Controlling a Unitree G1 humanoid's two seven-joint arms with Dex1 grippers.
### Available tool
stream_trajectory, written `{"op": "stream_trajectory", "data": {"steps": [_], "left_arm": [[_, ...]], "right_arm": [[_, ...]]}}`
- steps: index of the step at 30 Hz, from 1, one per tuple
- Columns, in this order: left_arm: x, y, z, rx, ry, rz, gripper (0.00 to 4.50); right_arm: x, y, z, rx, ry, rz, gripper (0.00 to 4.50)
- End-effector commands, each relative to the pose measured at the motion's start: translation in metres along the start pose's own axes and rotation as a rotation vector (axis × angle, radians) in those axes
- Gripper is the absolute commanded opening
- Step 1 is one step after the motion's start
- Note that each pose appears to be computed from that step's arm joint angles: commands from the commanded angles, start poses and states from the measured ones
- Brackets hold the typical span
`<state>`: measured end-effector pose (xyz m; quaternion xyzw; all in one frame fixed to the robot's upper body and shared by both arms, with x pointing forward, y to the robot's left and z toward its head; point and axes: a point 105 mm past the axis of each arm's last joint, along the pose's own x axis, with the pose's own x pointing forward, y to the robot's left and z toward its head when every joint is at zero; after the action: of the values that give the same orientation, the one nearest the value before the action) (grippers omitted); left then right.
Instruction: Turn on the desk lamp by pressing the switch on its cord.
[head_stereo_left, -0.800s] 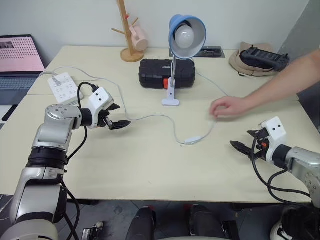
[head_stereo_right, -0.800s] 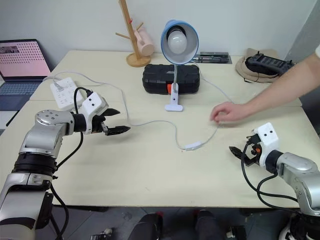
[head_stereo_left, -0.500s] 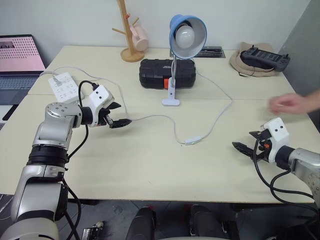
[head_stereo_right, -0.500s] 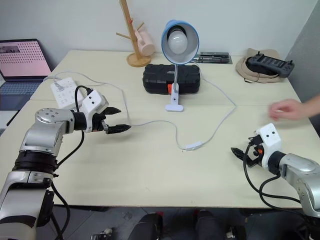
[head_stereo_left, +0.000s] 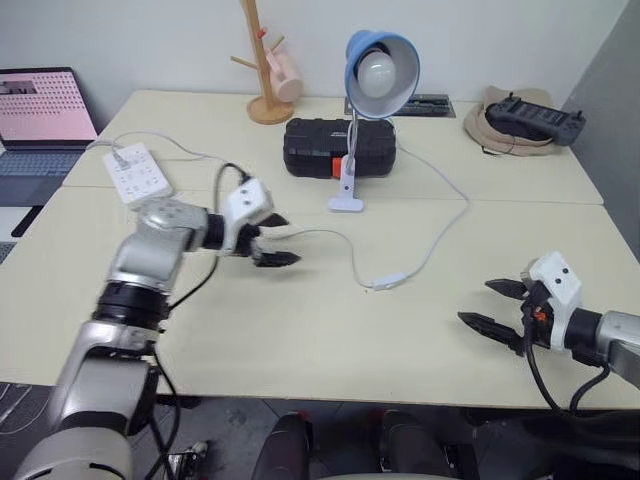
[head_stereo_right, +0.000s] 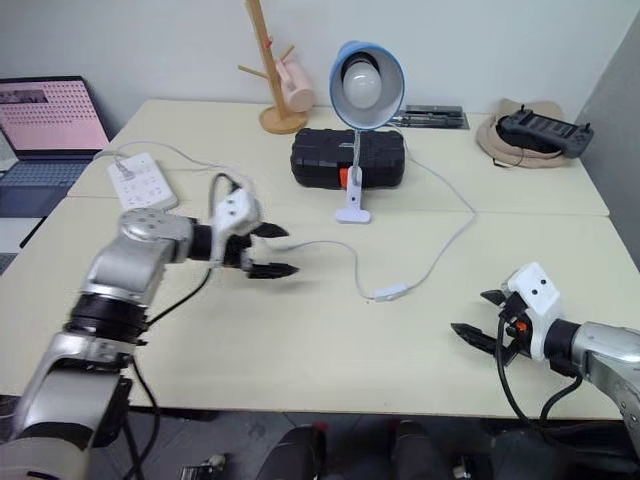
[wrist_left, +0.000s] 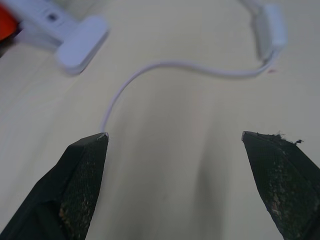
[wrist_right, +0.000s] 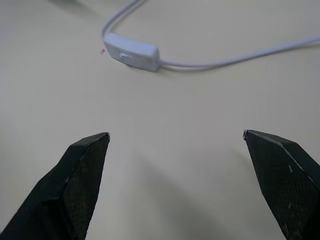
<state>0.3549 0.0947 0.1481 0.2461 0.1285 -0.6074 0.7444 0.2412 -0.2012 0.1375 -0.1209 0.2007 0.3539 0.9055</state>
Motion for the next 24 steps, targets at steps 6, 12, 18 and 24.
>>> {"op": "stream_trajectory", "data": {"steps": [6, 12, 18, 24], "left_arm": [[0.043, -0.019, 0.017, 0.145, -0.005, -0.145, 4.45], [0.074, -0.024, 0.019, 0.201, 0.003, -0.194, 4.45], [0.087, -0.025, 0.017, 0.214, -0.002, -0.206, 4.10], [0.093, -0.025, 0.010, 0.248, 0.024, -0.205, 2.80]], "right_arm": [[-0.008, 0.012, 0.003, 0.013, -0.016, -0.018, 4.50], [-0.012, 0.018, 0.003, 0.029, -0.021, -0.051, 4.50], [-0.014, 0.020, 0.001, 0.046, -0.023, -0.077, 4.50], [-0.014, 0.020, 0.000, 0.050, -0.022, -0.082, 4.50]]}}
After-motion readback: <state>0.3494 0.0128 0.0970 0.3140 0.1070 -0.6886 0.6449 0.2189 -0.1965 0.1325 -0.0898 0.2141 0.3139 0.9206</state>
